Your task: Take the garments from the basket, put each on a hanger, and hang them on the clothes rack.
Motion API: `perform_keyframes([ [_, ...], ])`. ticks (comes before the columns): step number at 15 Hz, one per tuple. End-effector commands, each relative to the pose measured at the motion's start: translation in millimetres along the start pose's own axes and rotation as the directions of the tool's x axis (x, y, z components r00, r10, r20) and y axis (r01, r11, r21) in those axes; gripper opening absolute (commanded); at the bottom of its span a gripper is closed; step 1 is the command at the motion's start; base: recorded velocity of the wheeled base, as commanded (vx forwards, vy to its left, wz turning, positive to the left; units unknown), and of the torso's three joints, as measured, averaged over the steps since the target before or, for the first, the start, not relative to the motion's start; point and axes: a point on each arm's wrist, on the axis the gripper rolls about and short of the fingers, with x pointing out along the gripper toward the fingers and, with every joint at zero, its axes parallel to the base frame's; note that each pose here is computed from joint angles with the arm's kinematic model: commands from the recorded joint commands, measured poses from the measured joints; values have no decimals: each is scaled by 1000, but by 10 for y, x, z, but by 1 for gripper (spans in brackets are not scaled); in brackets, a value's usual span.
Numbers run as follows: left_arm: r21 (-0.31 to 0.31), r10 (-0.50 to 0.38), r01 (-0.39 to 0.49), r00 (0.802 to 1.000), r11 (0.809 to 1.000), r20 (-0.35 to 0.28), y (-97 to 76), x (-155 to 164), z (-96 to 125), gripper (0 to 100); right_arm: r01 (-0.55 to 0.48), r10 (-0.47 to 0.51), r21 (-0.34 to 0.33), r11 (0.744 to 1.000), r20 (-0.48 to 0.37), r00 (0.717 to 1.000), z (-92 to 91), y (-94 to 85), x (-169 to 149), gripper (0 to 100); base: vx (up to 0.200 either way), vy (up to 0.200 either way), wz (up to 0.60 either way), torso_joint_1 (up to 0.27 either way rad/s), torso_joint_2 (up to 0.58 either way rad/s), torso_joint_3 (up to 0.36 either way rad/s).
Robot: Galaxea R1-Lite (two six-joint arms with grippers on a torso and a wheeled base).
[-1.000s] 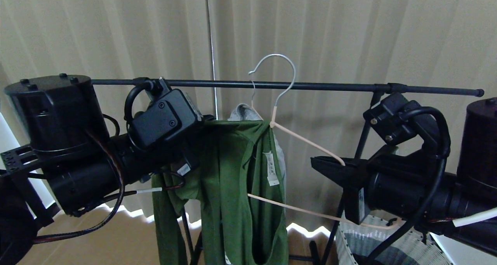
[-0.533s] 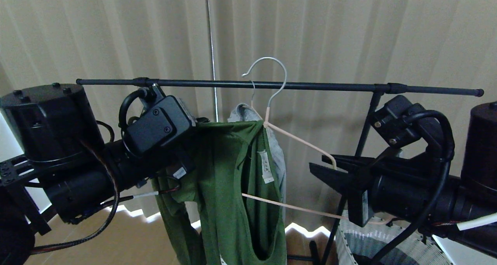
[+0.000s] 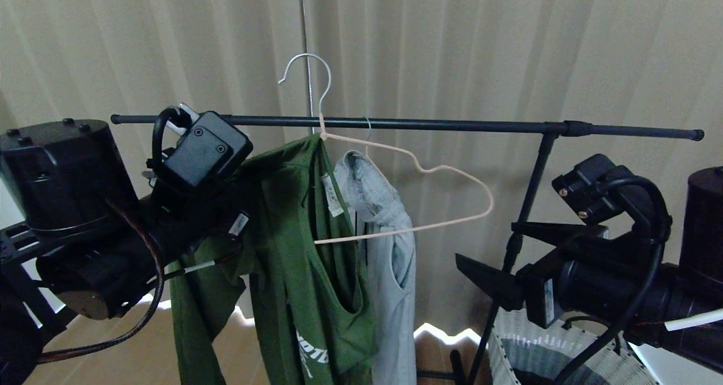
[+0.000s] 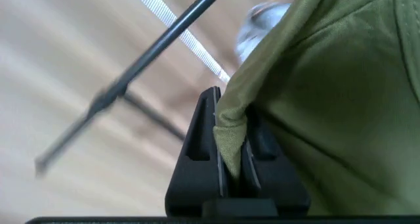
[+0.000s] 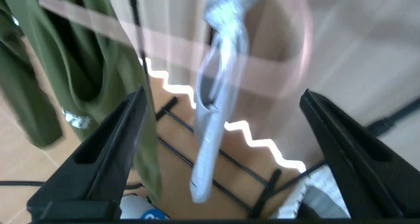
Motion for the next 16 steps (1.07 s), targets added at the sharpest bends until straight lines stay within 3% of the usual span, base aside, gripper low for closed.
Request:
perform_keyframes([
  [1, -26, 18, -18, 1000, 1000, -13, 6, -1, -6, 0, 18, -18, -2, 1000, -26, 999, -83, -26, 2, 100, 0, 0, 0, 0, 0, 0],
  [4, -97, 9, -7, 1000, 995, 24, -11, -18, 93, 0, 13, -13, -11, 1000, -65, 998, -196, -14, 26, 100, 0, 0, 0, 0, 0, 0],
  [8, -183, -15, 33, 995, 982, 101, -62, -48, 307, 0, -46, 46, -18, 999, -4, 999, -180, 179, 186, 100, 0, 0, 0, 0, 0, 0],
  [16, -192, -64, 95, 984, 977, 165, -155, -153, 445, 0, -54, 54, -6, 999, 54, 997, -86, 347, 584, 100, 0, 0, 0, 0, 0, 0],
])
